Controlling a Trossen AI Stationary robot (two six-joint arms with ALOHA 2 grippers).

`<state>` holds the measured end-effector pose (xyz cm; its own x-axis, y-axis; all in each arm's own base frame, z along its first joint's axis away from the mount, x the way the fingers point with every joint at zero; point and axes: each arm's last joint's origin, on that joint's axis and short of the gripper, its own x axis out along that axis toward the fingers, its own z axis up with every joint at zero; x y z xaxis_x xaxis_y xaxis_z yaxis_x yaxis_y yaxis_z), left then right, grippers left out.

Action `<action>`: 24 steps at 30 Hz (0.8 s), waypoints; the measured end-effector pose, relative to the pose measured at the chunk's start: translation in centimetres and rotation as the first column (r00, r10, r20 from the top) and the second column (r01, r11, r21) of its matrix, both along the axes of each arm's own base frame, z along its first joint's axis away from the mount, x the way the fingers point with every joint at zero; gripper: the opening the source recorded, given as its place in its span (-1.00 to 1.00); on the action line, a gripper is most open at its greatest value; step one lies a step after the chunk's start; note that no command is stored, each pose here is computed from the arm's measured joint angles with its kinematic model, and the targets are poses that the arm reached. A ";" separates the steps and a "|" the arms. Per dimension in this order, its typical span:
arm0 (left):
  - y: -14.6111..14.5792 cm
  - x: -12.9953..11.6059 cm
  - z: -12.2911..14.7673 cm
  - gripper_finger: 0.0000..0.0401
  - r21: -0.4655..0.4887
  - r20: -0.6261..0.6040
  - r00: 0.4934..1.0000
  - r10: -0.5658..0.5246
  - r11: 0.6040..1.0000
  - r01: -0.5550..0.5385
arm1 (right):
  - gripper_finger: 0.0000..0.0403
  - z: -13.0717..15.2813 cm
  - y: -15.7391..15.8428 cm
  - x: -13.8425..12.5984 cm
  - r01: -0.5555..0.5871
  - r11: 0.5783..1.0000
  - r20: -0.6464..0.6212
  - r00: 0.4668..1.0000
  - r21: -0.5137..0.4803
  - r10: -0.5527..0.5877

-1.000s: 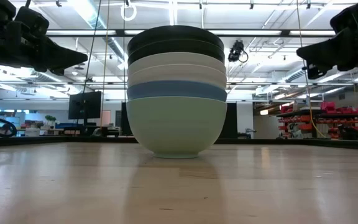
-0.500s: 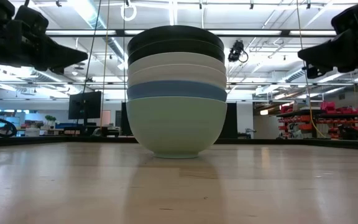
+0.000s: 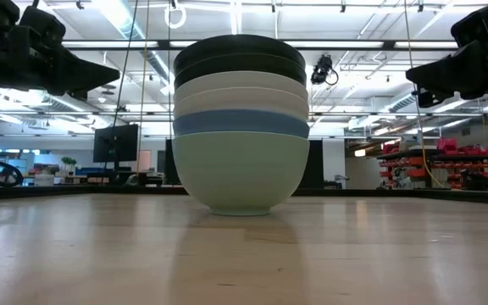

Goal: Nest bowls inside each other
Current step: Return to Home Position

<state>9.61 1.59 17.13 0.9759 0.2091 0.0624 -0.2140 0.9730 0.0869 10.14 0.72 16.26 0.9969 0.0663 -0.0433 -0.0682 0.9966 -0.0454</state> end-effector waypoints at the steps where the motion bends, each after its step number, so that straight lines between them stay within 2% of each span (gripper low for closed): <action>1: 0.0 0.0 0.0 -0.82 0.000 0.000 1.000 0.000 1.000 0.000 | -0.91 0.0 0.0 0.0 0.000 1.000 0.000 1.000 0.000 0.000; 14: 0.0 0.0 0.0 -0.88 0.000 0.002 1.000 0.000 1.000 0.000 | -0.91 0.0 0.0 0.0 0.000 1.000 0.000 1.000 0.000 0.000; 24: 0.0 0.0 0.0 -0.82 0.000 0.002 1.000 0.000 1.000 0.000 | -0.91 0.0 0.0 0.0 0.000 1.000 0.000 1.000 0.000 0.000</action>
